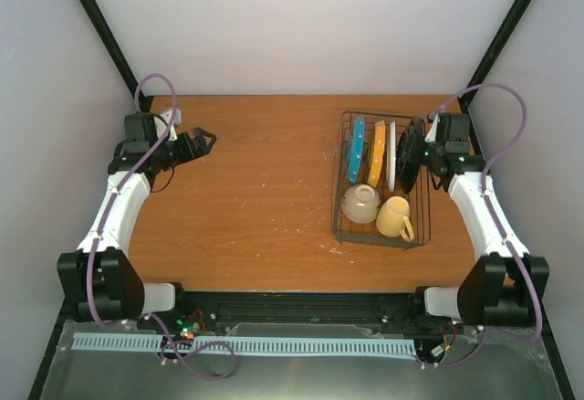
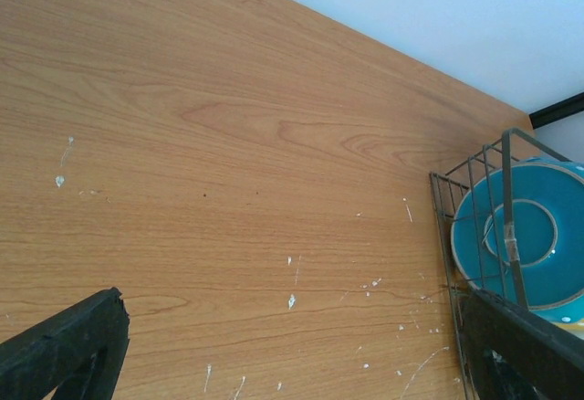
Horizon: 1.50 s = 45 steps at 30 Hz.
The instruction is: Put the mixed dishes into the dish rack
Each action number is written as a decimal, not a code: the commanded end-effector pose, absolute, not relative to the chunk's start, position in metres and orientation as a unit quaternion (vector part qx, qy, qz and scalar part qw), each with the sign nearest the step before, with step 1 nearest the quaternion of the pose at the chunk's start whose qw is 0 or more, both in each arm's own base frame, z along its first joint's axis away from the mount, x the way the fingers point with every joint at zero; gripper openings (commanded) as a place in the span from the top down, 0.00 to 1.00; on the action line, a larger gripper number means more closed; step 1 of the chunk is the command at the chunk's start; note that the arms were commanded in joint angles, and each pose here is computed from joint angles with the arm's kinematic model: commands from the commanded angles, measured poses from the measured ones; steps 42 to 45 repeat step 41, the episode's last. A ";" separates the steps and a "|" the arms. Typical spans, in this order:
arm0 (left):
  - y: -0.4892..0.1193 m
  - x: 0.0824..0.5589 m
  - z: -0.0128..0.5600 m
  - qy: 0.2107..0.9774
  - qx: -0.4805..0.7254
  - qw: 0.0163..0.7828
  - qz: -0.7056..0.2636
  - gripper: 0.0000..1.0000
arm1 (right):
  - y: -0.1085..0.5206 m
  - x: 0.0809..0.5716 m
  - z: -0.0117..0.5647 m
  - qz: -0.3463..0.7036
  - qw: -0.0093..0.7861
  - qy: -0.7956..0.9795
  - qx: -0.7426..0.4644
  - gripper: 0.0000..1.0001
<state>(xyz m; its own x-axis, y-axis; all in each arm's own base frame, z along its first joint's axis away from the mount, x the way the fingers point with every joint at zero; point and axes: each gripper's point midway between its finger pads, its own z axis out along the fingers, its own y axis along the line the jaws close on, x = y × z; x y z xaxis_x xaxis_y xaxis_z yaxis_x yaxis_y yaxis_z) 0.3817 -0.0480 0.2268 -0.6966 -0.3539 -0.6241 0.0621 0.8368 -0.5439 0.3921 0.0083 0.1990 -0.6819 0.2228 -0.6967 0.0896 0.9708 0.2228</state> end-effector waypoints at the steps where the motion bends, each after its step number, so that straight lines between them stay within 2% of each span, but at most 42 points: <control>1: -0.047 0.386 0.260 0.858 -0.073 0.425 -0.281 0.00 | -0.007 0.379 0.236 0.051 0.449 0.885 0.108 0.37; 5: -0.048 0.384 0.269 0.846 -0.066 0.446 -0.284 0.00 | -0.015 0.356 0.268 0.040 0.511 0.850 0.122 0.36; 6: -0.048 0.384 0.272 0.843 -0.065 0.453 -0.284 0.00 | -0.016 0.351 0.278 0.043 0.533 0.836 0.122 0.32; 8: -0.047 0.383 0.279 0.836 -0.058 0.468 -0.281 0.00 | -0.012 0.336 0.295 0.057 0.572 0.810 0.118 0.14; 10: -0.045 0.383 0.287 0.830 -0.049 0.487 -0.268 0.00 | -0.005 0.322 0.308 0.075 0.598 0.792 0.101 0.02; 11: -0.041 0.382 0.292 0.827 -0.047 0.499 -0.254 0.00 | -0.003 0.315 0.312 0.079 0.605 0.786 0.097 0.00; 21: 0.001 0.368 0.357 0.762 -0.055 0.634 -0.118 0.00 | -0.002 0.296 0.328 0.078 0.613 0.781 0.090 0.00; 45: 0.033 0.354 0.386 0.728 -0.071 0.681 -0.013 0.00 | -0.022 0.295 0.339 0.042 0.637 0.758 0.136 0.00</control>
